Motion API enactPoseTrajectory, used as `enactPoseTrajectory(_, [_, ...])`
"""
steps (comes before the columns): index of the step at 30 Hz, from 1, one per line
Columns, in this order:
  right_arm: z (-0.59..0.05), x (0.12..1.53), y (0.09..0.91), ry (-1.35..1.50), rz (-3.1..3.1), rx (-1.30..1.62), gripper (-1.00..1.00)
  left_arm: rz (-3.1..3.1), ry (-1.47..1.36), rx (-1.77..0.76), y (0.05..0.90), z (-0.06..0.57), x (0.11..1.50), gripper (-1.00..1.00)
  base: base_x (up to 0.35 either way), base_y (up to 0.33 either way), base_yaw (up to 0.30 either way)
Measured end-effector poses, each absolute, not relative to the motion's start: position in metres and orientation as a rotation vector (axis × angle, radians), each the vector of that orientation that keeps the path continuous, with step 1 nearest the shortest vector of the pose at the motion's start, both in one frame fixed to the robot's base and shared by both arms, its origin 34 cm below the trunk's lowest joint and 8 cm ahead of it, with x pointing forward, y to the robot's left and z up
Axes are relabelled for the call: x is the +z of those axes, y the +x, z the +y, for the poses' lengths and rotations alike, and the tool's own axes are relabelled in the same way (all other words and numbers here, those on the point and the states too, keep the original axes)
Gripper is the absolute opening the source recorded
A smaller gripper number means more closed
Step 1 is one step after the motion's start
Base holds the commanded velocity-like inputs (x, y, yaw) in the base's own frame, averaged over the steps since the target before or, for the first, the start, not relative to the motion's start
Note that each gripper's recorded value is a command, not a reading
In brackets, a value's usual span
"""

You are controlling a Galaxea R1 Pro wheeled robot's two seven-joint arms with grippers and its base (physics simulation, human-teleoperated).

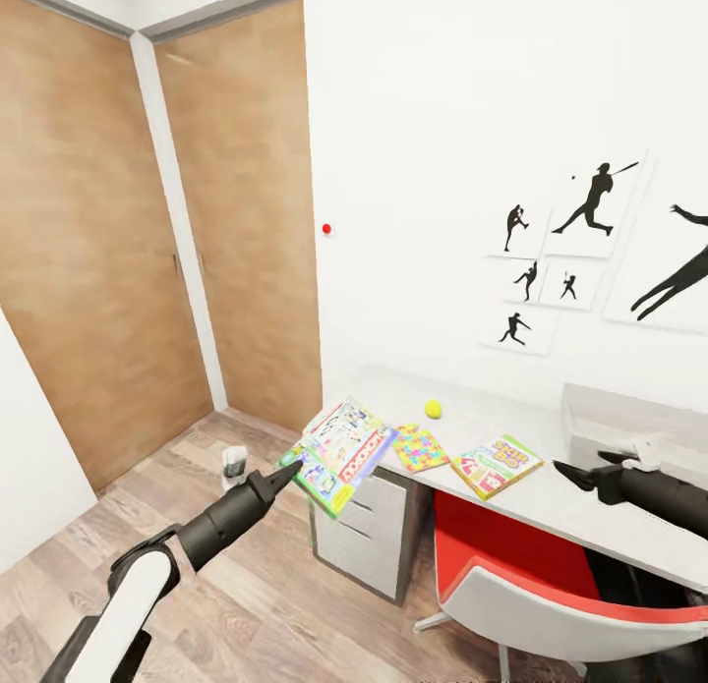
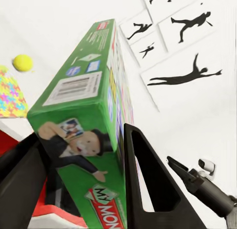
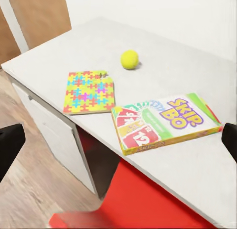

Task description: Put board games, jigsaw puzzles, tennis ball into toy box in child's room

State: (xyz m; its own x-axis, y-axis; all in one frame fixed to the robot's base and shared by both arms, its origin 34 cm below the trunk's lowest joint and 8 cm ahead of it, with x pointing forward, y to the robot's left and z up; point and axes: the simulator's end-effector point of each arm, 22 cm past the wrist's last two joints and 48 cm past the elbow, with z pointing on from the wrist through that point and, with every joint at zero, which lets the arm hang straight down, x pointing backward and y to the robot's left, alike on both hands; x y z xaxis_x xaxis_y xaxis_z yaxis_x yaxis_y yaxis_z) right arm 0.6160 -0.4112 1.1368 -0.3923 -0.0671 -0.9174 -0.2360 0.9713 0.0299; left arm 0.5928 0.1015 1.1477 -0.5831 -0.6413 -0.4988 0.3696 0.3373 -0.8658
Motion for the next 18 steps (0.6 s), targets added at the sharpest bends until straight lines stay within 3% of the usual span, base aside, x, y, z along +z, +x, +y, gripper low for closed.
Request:
enactPoseTrajectory(10, [-0.450,1.162,0.609,-0.161,1.933,0.151,1.00,1.861,-0.159,-1.330,0.668,0.003,1.221,-1.00,0.001,0.001,-0.293])
enactPoseTrajectory(18, [-0.499,1.192,0.599,-0.075,1.895,0.081,1.00,2.010,-0.054,-1.455,0.684,-0.086,1.254,-1.00,0.000,0.000,-0.294])
